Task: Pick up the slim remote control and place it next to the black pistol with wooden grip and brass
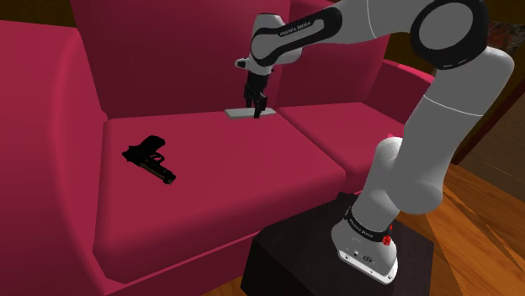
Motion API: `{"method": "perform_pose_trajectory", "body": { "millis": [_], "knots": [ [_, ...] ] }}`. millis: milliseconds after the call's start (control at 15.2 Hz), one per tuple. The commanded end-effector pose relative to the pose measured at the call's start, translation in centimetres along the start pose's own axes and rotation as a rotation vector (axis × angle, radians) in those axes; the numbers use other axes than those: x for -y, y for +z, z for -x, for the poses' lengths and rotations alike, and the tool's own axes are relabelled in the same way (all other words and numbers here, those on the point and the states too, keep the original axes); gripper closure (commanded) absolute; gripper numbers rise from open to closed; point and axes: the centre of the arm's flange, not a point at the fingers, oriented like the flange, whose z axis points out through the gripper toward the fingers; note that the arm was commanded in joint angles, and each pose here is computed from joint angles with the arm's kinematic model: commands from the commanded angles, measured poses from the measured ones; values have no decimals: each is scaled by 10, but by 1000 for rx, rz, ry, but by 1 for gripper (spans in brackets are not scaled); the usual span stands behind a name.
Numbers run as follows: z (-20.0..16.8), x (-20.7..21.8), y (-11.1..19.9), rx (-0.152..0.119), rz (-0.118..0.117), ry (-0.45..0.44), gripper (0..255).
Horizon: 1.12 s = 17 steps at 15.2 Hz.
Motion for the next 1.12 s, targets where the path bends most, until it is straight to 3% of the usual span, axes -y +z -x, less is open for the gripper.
{"method": "perform_pose_trajectory", "body": {
  "millis": [0, 594, 1056],
  "knots": [
    [-25, 10, 2, 0, 0, 1, 255],
    [-137, 48, 2, 0, 0, 1, 255],
    [-142, 49, 34, 0, 0, 1, 255]
  ]
}}
